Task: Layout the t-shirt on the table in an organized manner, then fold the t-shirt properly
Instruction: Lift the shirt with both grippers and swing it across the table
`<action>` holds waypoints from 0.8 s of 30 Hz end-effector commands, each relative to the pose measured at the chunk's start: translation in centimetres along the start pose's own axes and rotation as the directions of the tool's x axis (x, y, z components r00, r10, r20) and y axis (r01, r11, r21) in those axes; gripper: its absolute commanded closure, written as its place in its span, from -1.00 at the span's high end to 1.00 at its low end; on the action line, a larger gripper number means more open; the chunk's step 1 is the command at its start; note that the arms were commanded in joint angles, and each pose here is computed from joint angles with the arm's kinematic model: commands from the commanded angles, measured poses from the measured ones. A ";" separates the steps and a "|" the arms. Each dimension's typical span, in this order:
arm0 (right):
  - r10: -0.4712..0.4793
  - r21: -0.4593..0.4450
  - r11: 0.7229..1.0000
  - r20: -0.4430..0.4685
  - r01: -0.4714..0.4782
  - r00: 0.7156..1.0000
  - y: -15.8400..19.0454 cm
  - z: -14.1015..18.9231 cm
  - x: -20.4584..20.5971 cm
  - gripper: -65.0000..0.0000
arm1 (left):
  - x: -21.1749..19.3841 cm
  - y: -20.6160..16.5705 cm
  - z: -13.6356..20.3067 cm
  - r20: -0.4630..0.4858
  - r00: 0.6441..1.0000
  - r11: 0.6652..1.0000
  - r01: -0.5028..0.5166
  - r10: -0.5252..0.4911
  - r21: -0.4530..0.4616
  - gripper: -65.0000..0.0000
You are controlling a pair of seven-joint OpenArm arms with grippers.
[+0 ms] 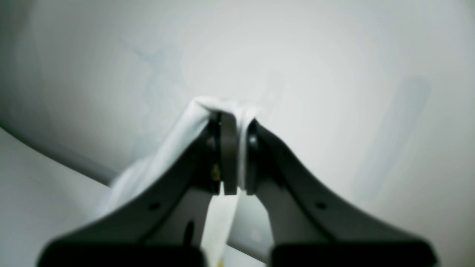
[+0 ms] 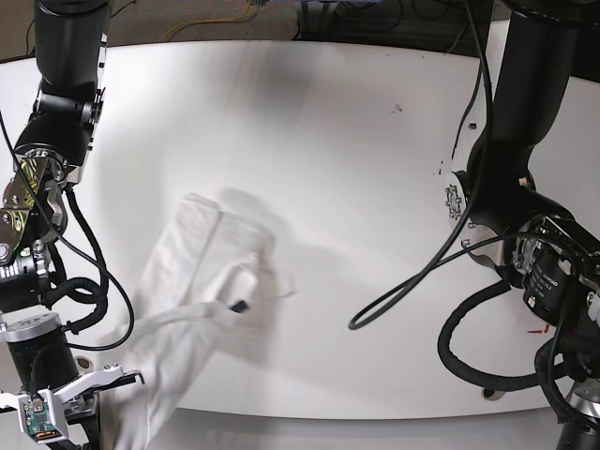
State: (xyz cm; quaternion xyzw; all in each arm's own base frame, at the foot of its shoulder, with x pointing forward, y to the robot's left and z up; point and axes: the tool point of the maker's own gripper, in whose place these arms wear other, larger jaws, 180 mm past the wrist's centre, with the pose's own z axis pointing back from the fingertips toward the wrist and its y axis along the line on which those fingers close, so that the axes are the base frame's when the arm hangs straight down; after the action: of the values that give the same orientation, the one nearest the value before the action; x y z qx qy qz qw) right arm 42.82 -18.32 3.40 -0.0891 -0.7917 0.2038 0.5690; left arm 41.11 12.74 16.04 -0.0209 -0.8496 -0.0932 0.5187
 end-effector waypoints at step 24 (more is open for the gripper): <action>-0.005 0.083 0.997 0.076 -0.001 0.997 3.2 -1.0 2.3 -1.00 | -9.4 1.0 2.5 -0.203 0.978 0.999 -0.034 0.039 0.030 -1.00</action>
State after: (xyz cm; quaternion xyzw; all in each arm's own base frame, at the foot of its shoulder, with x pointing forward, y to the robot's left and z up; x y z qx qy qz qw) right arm 43.25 -14.99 1.76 -0.0625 -0.7782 0.2413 0.5764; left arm 44.03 13.69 4.59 -0.0325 -0.7694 -0.0809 0.6328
